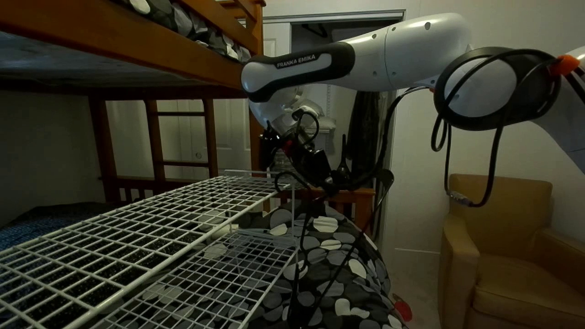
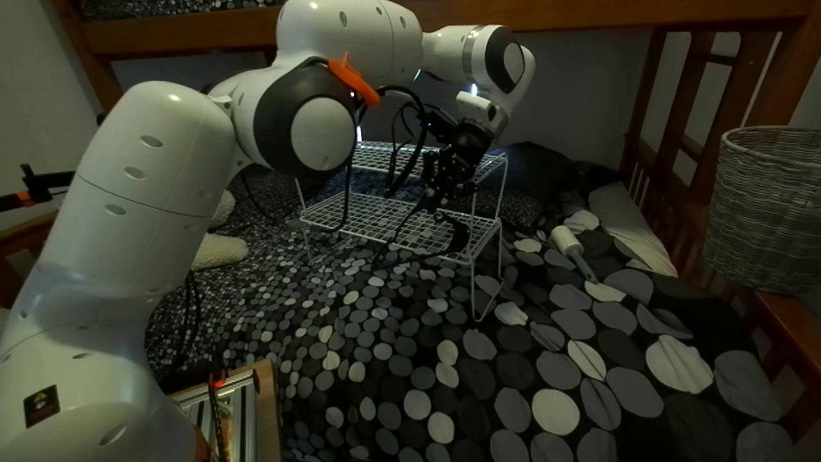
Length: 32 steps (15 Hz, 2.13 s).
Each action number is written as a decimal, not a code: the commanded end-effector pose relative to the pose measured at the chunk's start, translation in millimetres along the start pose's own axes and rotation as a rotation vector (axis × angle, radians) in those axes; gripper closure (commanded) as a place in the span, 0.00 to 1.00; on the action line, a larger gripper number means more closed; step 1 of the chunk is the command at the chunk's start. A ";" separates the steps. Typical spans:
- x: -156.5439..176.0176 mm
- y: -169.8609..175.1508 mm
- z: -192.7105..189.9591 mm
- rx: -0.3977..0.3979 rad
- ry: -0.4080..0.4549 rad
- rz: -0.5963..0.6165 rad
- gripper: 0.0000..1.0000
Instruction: Remove the black coat hanger from the bottom rack and hang it on the top rack
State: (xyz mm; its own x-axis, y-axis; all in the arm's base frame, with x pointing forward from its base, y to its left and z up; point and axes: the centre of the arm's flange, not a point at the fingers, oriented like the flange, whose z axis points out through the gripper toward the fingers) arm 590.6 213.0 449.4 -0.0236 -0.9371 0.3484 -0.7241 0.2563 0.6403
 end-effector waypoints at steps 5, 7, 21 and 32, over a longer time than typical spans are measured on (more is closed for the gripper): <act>-6.2 10.2 -20.8 -0.001 0.004 0.006 0.98; -8.9 9.6 -22.4 0.002 0.004 0.004 0.98; -2.9 16.0 -33.2 0.022 -0.013 -0.016 0.98; -16.0 -2.9 -33.6 0.000 0.003 -0.019 0.98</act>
State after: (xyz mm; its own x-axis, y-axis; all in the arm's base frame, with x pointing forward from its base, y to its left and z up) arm 588.3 224.4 449.5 -0.0095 -0.9391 0.3435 -0.7306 0.2410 0.6388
